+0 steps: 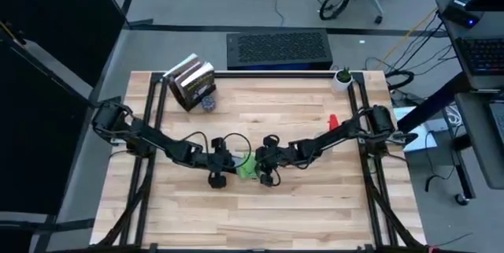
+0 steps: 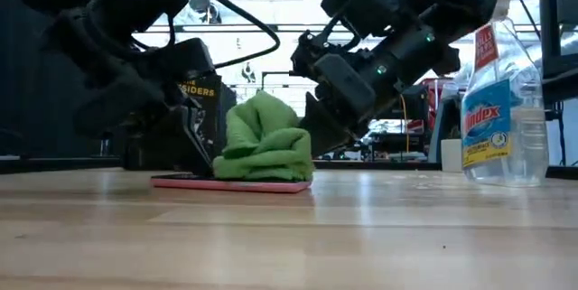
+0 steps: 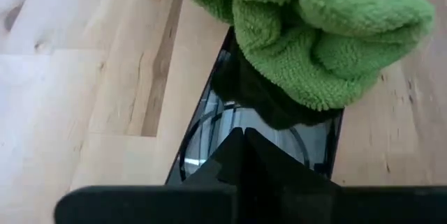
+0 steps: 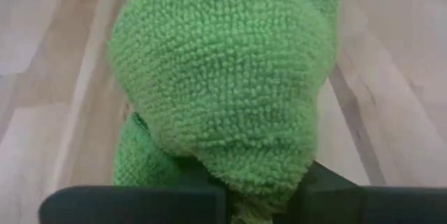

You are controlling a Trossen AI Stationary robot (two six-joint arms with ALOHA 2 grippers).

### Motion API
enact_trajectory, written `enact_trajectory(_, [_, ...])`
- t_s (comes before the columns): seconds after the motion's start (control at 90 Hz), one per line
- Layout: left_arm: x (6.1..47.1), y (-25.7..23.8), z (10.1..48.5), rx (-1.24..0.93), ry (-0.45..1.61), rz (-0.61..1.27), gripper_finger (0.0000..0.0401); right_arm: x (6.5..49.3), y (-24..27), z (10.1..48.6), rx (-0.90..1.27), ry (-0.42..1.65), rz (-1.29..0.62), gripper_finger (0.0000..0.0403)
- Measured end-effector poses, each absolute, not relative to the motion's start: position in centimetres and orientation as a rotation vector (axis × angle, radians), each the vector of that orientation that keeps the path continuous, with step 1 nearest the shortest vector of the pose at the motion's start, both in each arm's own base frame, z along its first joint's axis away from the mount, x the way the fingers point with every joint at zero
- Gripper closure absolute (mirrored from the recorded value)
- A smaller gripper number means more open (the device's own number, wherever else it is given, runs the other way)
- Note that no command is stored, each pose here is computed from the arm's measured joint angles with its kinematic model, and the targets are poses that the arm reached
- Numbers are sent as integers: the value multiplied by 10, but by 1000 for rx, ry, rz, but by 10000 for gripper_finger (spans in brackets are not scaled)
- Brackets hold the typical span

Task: Apply microfiber cloth
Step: Wipe the front of the pink cellphone with the green microfiber cloth

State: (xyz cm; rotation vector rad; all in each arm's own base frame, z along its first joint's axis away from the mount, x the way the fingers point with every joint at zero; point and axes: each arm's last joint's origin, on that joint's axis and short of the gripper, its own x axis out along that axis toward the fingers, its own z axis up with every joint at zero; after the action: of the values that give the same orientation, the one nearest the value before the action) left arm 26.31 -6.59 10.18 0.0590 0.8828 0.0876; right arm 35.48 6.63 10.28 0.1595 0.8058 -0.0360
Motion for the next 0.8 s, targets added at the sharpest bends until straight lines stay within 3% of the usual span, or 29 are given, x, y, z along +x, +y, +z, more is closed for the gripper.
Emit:
enact_trajectory(0.3, [260, -65, 99, 32, 872, 99, 401, 329, 72, 131, 125, 929, 14, 371])
enact_trajectory(0.489, [262, -65, 99, 26, 842, 92, 401, 348, 66, 170, 129, 582, 31, 371])
enact_trajectory(0.622, [262, -65, 99, 24, 843, 88, 401, 364, 64, 155, 148, 474, 33, 371])
enact_trajectory(0.8, [262, -64, 99, 21, 843, 91, 401, 379, 65, 119, 164, 536, 15, 371])
